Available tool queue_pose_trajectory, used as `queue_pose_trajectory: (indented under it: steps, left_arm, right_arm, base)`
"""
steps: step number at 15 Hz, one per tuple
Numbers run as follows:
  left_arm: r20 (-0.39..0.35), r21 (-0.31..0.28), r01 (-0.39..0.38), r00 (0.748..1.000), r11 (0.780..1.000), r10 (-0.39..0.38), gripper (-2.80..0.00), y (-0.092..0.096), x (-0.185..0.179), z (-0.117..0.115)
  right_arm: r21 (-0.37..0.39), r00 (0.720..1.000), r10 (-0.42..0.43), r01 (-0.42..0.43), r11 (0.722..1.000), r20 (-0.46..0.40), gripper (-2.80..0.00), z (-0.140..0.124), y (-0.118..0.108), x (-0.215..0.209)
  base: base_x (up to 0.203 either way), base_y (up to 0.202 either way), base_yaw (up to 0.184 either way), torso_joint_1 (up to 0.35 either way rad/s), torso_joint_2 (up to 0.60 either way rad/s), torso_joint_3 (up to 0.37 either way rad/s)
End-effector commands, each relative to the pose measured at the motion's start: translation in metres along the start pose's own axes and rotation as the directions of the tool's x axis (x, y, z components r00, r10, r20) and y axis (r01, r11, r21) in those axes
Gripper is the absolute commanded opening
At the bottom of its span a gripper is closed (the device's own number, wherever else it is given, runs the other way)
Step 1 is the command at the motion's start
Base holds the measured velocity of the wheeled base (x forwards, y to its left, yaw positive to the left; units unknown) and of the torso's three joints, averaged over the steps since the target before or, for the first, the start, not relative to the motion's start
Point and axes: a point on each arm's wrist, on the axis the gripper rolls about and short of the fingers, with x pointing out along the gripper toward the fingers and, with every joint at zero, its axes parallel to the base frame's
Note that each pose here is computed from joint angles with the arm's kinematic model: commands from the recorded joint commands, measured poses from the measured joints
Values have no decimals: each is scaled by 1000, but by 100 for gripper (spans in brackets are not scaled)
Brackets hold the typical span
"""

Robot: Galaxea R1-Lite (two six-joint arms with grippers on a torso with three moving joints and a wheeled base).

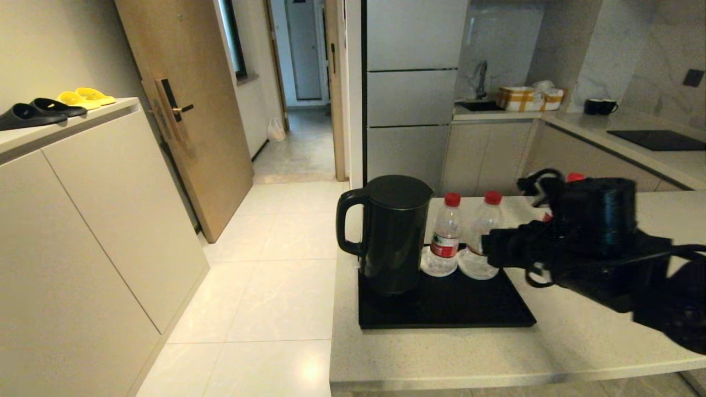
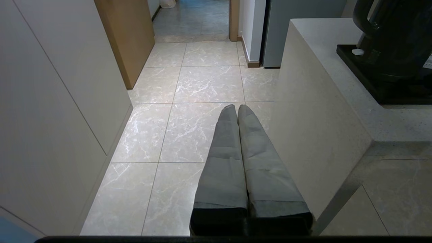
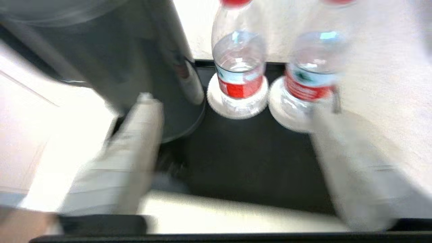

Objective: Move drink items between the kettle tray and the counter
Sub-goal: Return the bottled water to its original position

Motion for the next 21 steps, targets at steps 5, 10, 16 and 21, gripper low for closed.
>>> queue_pose_trajectory:
  steps: [5, 10, 16, 21]
  left_arm:
    - [-2, 0, -1, 1000, 1000, 1, -280, 0, 0, 0]
    - [-2, 0, -1, 1000, 1000, 1, -280, 0, 0, 0]
    - [-2, 0, -2, 1000, 1000, 2, -280, 0, 0, 0]
    - [-2, 0, -2, 1000, 1000, 2, -280, 0, 0, 0]
  right_arm:
    - [135, 996, 88, -91, 987, 26, -280, 4, -41, -198]
    - [225, 955, 279, -251, 941, -103, -280, -30, -62, -277]
    - [399, 905, 424, -372, 838, -45, -280, -16, -55, -270]
    - [488, 973, 191, -105, 867, -132, -280, 11, -38, -173]
  base:
    - [0, 0, 0, 0, 0, 0]
    - [0, 0, 0, 0, 0, 0]
    - [0, 0, 0, 0, 0, 0]
    - [0, 0, 0, 0, 0, 0]
